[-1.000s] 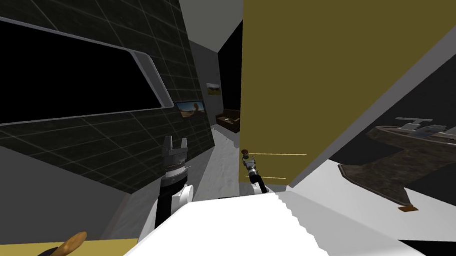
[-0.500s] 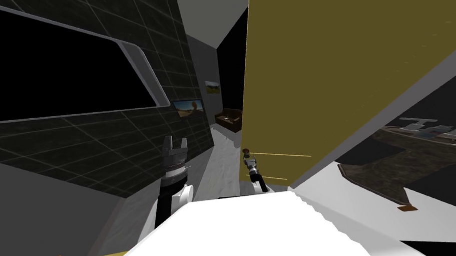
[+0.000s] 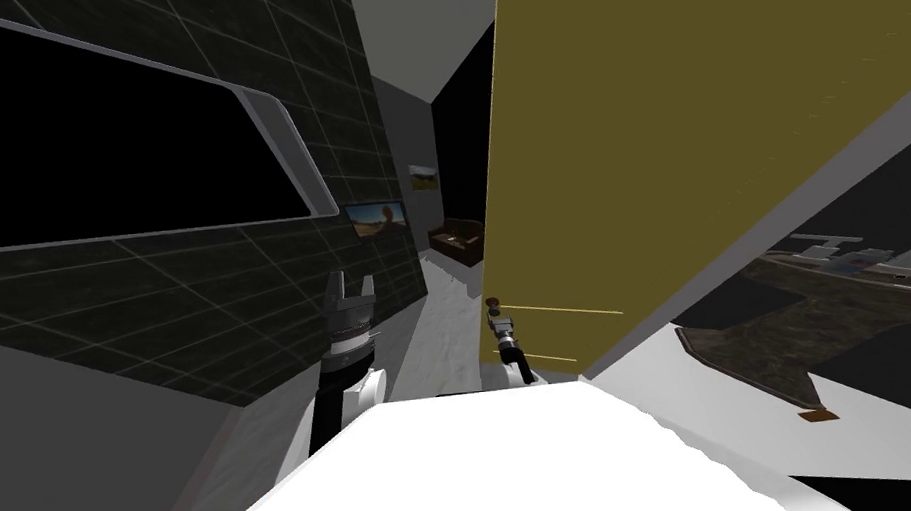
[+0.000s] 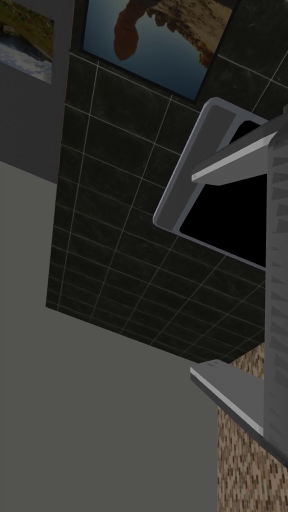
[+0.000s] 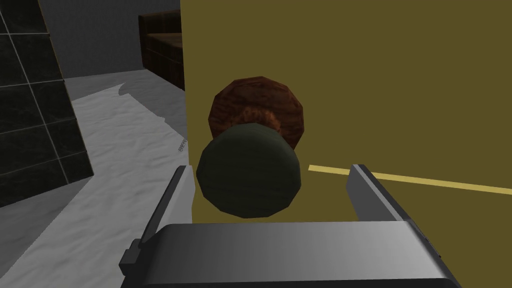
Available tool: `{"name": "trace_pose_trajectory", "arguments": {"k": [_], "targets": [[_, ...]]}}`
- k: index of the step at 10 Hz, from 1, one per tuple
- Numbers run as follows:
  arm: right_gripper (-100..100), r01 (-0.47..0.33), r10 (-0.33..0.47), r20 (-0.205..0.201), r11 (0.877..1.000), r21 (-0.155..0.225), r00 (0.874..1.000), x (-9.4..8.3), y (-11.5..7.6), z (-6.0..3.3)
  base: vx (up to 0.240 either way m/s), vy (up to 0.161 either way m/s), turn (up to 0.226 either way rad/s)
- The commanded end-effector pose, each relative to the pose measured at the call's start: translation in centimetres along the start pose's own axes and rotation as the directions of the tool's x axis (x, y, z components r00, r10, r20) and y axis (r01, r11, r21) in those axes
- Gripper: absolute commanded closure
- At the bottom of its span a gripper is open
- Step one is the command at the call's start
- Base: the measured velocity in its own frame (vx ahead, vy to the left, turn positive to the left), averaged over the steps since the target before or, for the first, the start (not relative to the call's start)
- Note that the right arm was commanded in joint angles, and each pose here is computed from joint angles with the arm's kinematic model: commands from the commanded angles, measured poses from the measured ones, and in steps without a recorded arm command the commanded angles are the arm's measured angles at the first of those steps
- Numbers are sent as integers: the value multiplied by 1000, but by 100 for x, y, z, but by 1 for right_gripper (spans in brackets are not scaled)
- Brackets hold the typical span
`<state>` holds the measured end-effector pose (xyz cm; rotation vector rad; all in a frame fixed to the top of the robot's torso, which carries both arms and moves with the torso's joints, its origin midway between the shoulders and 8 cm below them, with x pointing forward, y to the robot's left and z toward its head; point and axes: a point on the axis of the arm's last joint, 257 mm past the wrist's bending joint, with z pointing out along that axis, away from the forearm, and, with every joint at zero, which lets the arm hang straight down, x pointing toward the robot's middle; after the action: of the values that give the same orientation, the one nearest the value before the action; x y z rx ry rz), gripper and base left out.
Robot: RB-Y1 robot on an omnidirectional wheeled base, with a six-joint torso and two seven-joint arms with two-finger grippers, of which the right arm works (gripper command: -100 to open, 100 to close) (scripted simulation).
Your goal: Push the door open
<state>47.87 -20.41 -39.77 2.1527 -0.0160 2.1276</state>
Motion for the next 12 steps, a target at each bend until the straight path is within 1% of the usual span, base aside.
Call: {"name": "trace_pose_trajectory", "arguments": {"k": [1, 2, 3, 4, 6, 9, 11, 12], "targets": [[100, 4, -5, -17, 999, -47, 1000, 44, 264, 28, 103, 67, -52], [100, 5, -6, -14, 999, -47, 1000, 33, 266, 23, 66, 38, 3], [100, -7, 6, -16, 997, -72, 1000, 45, 325, 34, 117, 75, -44], [100, -7, 6, -16, 997, -72, 1000, 45, 325, 34, 131, 64, -64], [100, -23, 22, -14, 994, -103, 1000, 44, 384, 37, 132, 70, -67], [100, -52, 51, -11, 988, -143, 999, 36, 424, 30, 189, 103, -63], [100, -52, 51, -11, 988, -143, 999, 36, 424, 30, 117, 32, -29], [100, -70, 70, -9, 984, -162, 998, 30, 420, 21, 118, 37, -43]]}}
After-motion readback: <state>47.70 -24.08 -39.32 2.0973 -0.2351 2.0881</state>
